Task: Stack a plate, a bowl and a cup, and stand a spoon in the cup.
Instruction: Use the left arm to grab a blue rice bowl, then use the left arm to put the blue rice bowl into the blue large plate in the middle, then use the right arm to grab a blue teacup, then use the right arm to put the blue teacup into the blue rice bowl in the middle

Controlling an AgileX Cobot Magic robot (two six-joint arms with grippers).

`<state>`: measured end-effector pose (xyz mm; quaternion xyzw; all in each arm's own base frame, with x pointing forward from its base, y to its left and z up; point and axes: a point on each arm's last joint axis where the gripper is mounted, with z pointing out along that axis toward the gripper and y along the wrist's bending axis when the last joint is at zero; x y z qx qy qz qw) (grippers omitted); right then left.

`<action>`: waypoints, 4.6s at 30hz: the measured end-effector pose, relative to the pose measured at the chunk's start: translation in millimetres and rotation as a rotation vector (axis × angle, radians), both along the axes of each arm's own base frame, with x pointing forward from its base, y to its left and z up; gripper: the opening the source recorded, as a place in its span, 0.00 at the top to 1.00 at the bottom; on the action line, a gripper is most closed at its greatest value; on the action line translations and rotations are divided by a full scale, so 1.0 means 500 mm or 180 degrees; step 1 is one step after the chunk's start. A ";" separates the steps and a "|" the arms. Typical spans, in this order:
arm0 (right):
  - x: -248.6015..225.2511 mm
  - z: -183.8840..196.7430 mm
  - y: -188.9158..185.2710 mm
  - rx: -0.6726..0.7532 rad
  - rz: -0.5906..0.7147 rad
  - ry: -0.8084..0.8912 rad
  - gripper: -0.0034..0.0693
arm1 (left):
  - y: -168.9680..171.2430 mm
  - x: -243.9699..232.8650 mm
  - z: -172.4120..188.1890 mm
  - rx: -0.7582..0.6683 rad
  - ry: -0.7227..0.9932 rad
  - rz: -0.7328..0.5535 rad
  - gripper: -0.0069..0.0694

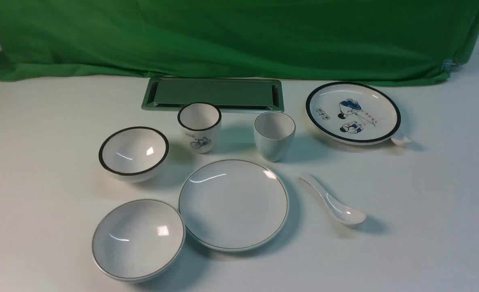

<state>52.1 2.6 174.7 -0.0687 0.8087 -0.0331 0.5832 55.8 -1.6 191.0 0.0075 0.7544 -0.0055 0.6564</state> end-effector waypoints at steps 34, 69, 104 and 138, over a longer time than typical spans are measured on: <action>0.009 0.071 -0.005 0.2523 -0.0408 -0.1155 0.63 | -0.012 0.059 0.322 -0.1478 0.0635 0.0143 0.91; 0.421 0.291 0.195 0.0548 0.1029 0.2088 0.73 | -0.083 0.446 -0.037 -0.0229 0.3789 -0.0287 0.26; 0.789 0.066 0.369 0.0515 0.1109 0.2573 0.36 | -0.305 0.573 -0.028 -0.0629 0.3363 -0.0968 0.86; 0.626 0.168 0.503 -0.0335 0.2130 0.2749 0.84 | -0.170 0.415 0.270 0.0458 0.2956 -0.0270 0.88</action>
